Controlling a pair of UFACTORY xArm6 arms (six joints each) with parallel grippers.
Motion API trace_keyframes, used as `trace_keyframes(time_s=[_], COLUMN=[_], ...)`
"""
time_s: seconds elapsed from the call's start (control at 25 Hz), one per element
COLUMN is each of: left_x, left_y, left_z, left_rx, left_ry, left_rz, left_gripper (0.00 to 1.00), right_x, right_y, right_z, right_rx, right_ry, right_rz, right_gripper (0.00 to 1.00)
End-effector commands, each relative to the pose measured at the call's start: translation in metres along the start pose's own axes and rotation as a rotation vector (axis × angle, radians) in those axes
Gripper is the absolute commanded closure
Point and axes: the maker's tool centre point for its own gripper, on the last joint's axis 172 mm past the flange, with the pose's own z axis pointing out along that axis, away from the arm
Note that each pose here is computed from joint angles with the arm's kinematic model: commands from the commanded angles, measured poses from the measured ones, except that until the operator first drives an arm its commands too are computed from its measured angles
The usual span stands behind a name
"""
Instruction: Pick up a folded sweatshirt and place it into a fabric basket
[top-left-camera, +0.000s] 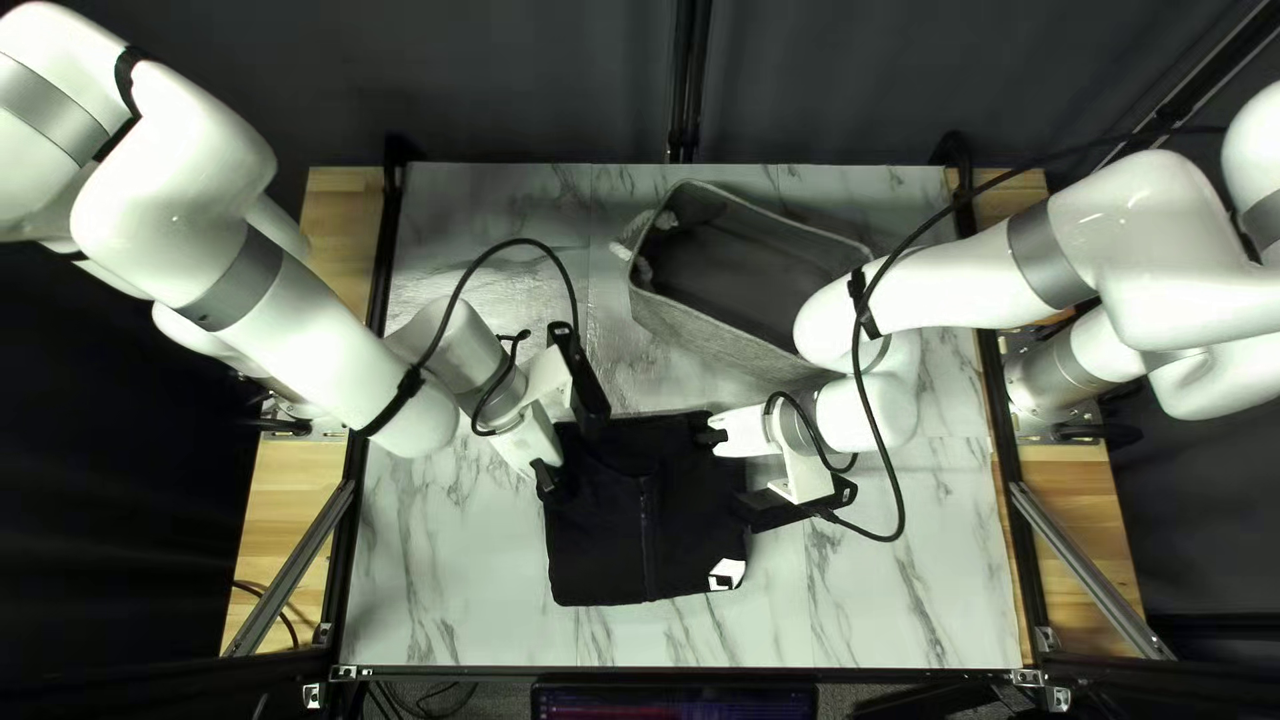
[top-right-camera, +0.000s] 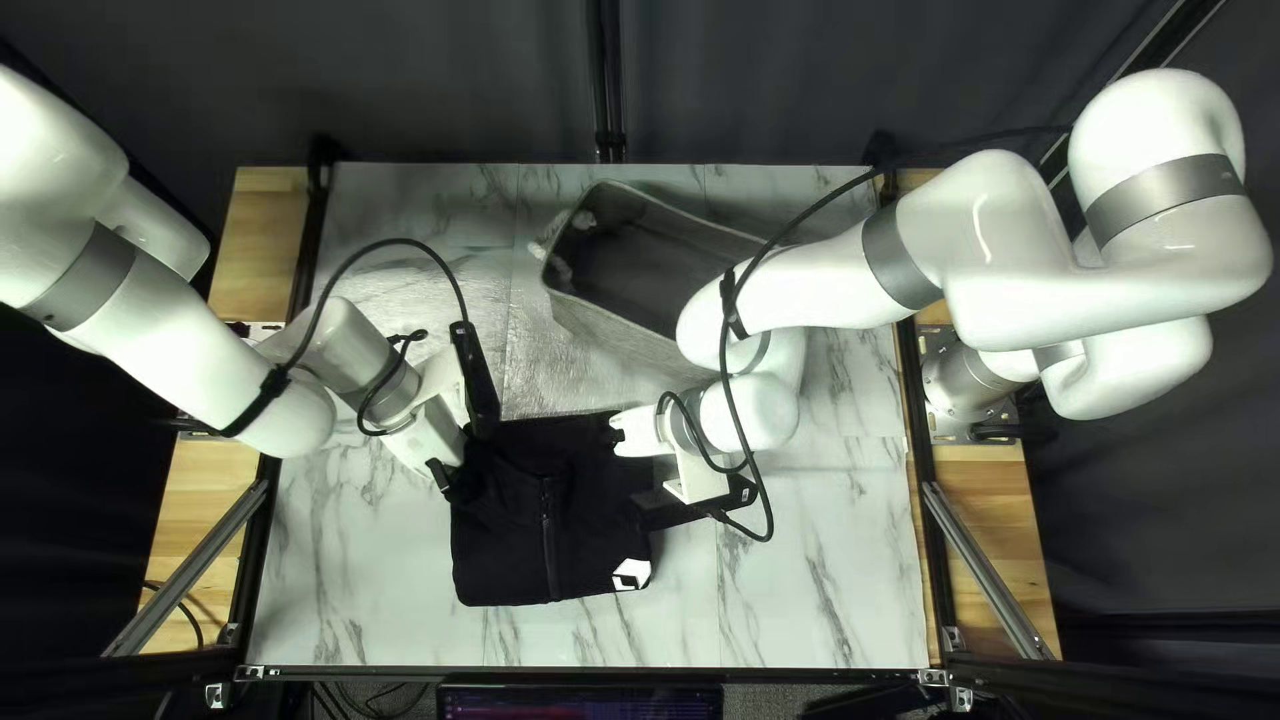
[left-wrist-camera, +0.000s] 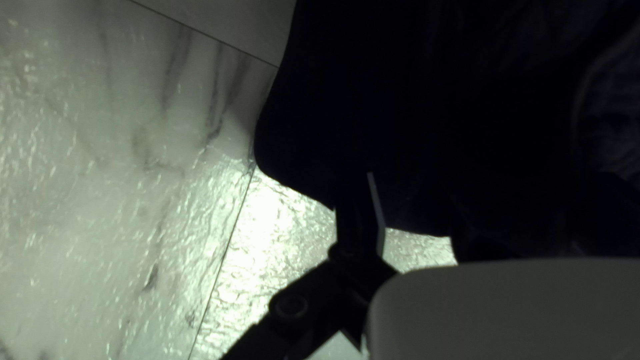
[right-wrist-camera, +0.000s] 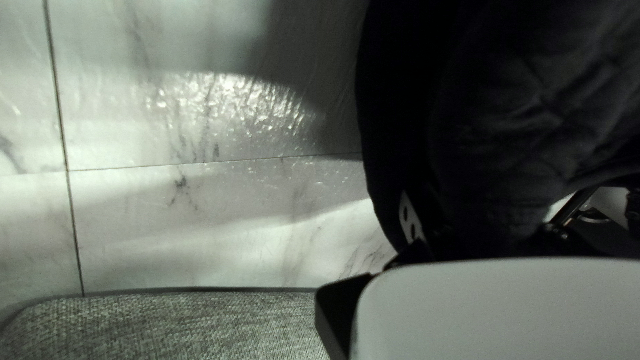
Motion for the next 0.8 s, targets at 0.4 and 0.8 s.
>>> trace_keyframes(time_s=[0.4, 0.8], left_x=[0.002, 0.007], left_y=[-0.001, 0.000], left_z=[0.006, 0.017], left_rx=[0.014, 0.014], left_ry=[-0.020, -0.065], left_rz=[0.021, 0.033], left_gripper=[0.94, 1.00], right_x=[-0.001, -0.002], right_y=[0.001, 0.001], right_z=[0.000, -0.001], right_rx=[-0.001, 0.000], right_ry=[-0.003, -0.003], right_rz=[0.001, 0.001], right_gripper=[1.00, 1.00])
